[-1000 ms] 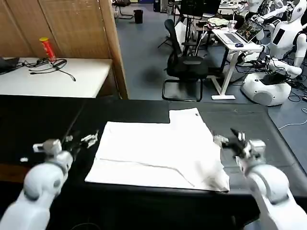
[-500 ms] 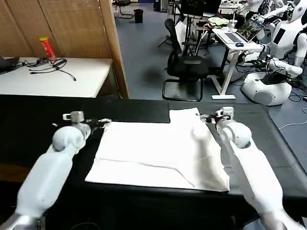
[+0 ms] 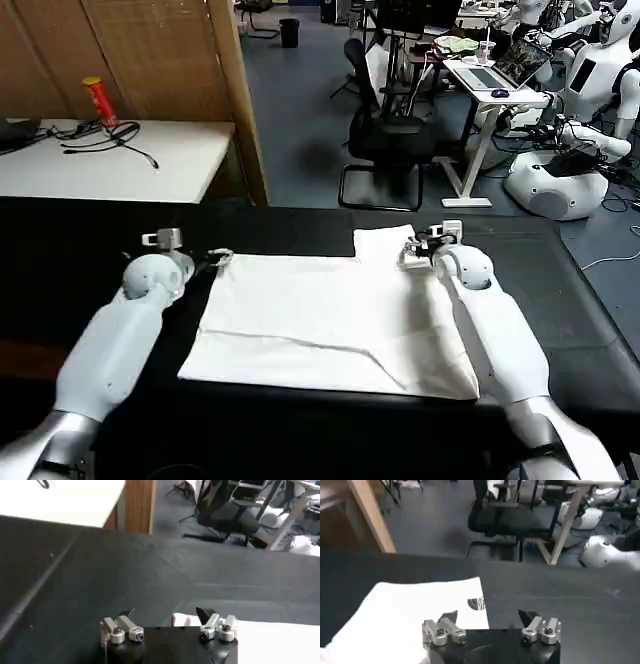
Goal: Fold and organize the clothes.
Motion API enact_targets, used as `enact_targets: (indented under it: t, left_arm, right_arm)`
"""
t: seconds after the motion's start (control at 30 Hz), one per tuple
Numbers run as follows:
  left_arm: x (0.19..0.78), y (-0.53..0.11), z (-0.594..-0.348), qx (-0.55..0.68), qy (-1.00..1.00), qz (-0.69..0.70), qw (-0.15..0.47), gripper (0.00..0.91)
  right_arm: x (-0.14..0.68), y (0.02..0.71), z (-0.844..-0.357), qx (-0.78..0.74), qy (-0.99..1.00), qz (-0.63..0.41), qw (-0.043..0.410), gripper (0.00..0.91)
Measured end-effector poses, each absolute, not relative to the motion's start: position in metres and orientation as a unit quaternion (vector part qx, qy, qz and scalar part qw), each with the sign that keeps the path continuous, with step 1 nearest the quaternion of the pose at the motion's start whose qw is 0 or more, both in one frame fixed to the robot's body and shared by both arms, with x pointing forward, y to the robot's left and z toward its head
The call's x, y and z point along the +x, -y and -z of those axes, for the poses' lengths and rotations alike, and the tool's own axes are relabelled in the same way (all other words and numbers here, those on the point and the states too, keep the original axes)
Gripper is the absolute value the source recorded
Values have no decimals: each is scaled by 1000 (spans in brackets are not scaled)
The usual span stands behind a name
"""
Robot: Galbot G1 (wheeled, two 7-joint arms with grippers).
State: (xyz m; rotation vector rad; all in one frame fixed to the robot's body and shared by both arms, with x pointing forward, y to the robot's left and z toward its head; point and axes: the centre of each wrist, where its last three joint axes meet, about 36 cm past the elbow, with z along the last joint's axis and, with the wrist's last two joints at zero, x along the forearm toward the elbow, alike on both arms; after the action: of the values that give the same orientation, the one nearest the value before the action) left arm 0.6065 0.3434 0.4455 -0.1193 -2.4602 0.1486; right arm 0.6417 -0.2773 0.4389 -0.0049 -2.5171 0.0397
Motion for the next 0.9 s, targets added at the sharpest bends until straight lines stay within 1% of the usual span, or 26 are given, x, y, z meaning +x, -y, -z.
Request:
enact_targets:
  t: [0.03, 0.07, 0.1, 0.13, 0.17, 0.2, 0.23, 0.3, 0.33, 0.37, 0.43, 0.47, 0.63, 0.8, 0.9]
  left_arm:
    - [605, -341, -445, -49, 941, -55, 331, 722]
    - [605, -339, -445, -52, 941, -53, 331, 692]
    - [604, -337, -444, -54, 940, -51, 332, 673]
    - [604, -336, -444, -55, 940, -49, 333, 556]
    - [604, -336, -443, -55, 940, -47, 333, 400]
    - [604, -335, -442, -55, 940, -45, 334, 341]
    - [604, -335, -442, -55, 940, -44, 334, 224]
    - [604, -335, -441, -54, 939, -42, 336, 176]
    - [603, -336, -441, -54, 939, -40, 337, 156]
    - [603, -336, -440, -54, 939, -39, 337, 146]
    - [603, -336, -439, -54, 939, -38, 338, 146]
    - [603, -336, -438, -54, 939, -37, 339, 146]
    - [605, -334, -435, -57, 939, -35, 336, 127]
    - [607, -332, -435, -57, 941, -30, 331, 68]
    - [605, -332, -439, -58, 943, -31, 327, 68]
  right_arm:
    - [642, 278, -438, -1, 951, -14, 308, 848]
    - [641, 278, -437, 0, 951, -13, 310, 790]
    - [641, 278, -436, 2, 950, -12, 311, 751]
    - [641, 278, -435, 5, 950, -12, 312, 712]
    - [641, 278, -434, 6, 950, -11, 313, 673]
    - [641, 278, -434, 9, 949, -10, 314, 546]
    - [641, 278, -433, 11, 949, -9, 315, 449]
    - [641, 276, -432, 15, 948, -7, 316, 322]
    - [642, 276, -431, 16, 948, -6, 317, 205]
    - [643, 275, -431, 16, 948, -5, 318, 127]
    - [644, 276, -429, 16, 947, -2, 320, 78]
    - [644, 276, -429, 16, 947, -1, 321, 68]
    - [643, 278, -427, 18, 947, 3, 321, 49]
    - [638, 284, -426, 27, 956, 16, 291, 10]
    - [633, 291, -428, 28, 961, 31, 273, 0]
